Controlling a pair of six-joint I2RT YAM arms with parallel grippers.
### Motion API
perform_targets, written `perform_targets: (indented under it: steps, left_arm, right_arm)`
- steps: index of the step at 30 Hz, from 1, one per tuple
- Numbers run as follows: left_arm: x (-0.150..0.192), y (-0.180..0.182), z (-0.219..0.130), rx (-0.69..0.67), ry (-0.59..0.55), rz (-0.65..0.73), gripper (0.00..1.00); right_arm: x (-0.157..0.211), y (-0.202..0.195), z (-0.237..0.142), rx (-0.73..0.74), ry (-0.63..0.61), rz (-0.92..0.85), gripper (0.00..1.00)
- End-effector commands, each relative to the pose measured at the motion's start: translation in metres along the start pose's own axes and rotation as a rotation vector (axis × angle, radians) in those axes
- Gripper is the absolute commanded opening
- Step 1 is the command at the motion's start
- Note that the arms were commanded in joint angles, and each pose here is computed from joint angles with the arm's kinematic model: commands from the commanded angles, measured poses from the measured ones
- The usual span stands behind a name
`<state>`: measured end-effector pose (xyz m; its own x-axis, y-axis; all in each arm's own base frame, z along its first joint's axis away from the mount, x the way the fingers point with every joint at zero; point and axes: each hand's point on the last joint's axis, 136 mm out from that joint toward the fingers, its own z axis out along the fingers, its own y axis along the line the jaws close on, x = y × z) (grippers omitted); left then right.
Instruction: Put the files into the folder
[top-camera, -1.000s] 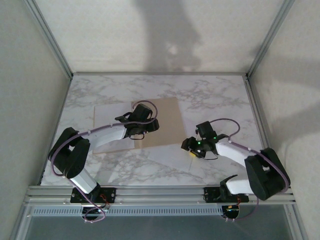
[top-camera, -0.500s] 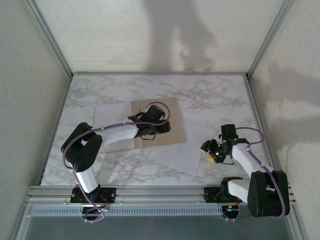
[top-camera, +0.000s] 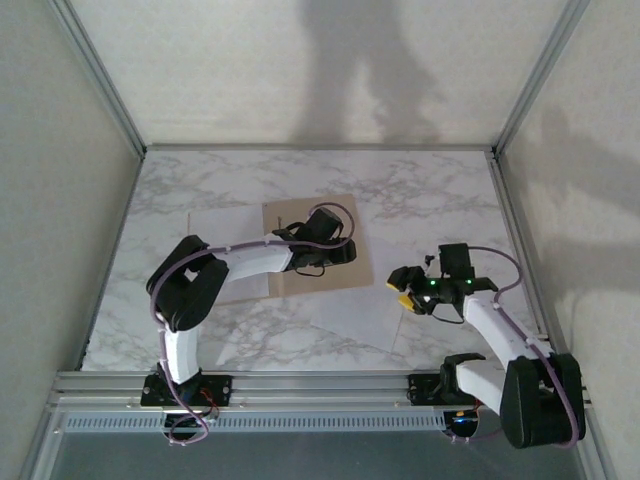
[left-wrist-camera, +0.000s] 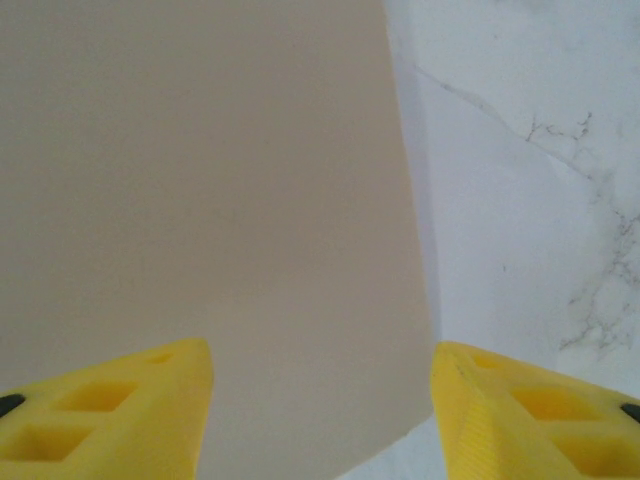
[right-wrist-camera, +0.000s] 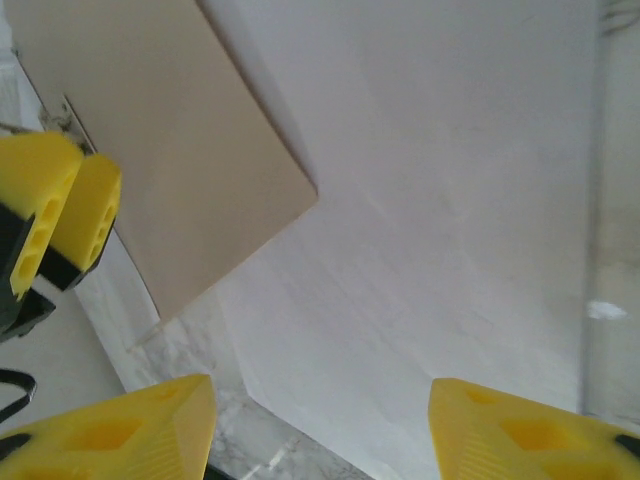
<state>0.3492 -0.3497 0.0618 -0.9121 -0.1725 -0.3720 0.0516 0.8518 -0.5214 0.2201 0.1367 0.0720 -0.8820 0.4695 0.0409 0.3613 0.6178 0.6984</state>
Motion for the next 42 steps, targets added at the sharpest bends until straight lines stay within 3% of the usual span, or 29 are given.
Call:
perform_targets:
  steps: [1,9,19,26,42]
  left_arm:
    - [-0.001,-0.008,0.009,0.033,0.011,-0.011,0.59]
    - [0.008,0.02,0.015,-0.021,0.031,-0.039,0.59]
    - [0.003,0.02,0.002,-0.035,0.01,-0.035,0.59]
    - [0.005,-0.01,0.002,0.034,0.033,-0.009,0.6]
    - [0.024,-0.094,0.045,0.149,0.096,0.095,0.6]
  right_arm:
    - [0.001,0.01,0.015,-0.023,0.032,0.011,0.58]
    - [-0.004,-0.014,0.035,0.096,0.065,0.026,0.6]
    - [-0.019,-0.057,0.031,0.194,0.064,0.134,0.57]
    - [-0.044,-0.078,0.005,0.19,-0.007,0.212,0.56]
    - [-0.096,-0.105,-0.042,0.153,-0.142,0.318,0.57]
